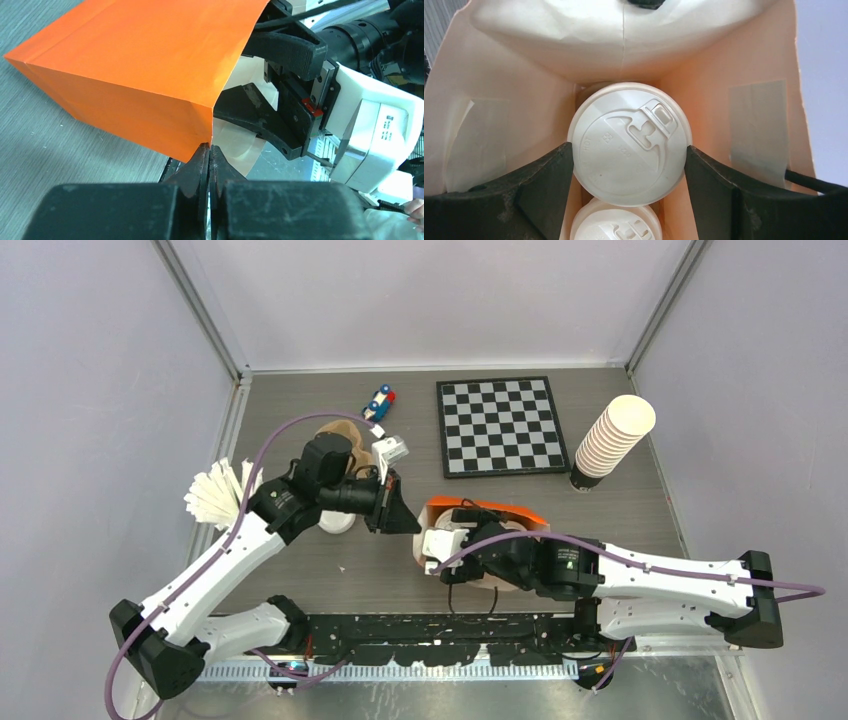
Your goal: Pack the takeout coffee
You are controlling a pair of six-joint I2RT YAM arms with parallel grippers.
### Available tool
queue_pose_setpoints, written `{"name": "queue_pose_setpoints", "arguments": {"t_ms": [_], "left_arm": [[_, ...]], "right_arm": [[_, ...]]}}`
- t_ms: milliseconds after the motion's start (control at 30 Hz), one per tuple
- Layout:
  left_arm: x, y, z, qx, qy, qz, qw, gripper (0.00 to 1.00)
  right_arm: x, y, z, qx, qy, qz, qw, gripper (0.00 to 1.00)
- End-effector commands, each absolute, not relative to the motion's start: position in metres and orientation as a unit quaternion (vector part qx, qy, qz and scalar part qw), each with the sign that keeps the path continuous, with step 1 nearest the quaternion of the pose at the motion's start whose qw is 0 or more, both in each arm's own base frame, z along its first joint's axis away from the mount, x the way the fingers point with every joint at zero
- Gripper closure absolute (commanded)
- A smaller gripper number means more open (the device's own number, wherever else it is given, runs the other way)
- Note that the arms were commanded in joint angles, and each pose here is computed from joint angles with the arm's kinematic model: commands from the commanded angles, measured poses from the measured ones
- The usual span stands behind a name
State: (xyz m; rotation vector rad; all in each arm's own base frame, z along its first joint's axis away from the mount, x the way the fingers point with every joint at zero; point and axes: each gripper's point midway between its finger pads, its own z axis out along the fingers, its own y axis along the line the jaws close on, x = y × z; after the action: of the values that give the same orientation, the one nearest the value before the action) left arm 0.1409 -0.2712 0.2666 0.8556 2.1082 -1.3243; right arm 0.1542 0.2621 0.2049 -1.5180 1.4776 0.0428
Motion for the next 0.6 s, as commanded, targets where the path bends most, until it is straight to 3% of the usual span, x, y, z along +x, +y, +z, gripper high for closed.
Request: {"name": "queue_pose_setpoints", "arguments": {"t_ms": [0, 567], "left_arm": [[0.136, -0.274, 0.289, 0.365, 0.717, -0.511, 0.304, 1.00], [0.129, -0.267, 0.278, 0.420, 0.689, -0.496, 0.320, 1.00]], "right_arm": [[0.153, 0.275, 0.224, -0.612, 0.590, 0.046, 0.524, 0.22], [0.157, 0.276, 0.191, -0.626, 0.584, 0.037, 0.515, 0.22]]}}
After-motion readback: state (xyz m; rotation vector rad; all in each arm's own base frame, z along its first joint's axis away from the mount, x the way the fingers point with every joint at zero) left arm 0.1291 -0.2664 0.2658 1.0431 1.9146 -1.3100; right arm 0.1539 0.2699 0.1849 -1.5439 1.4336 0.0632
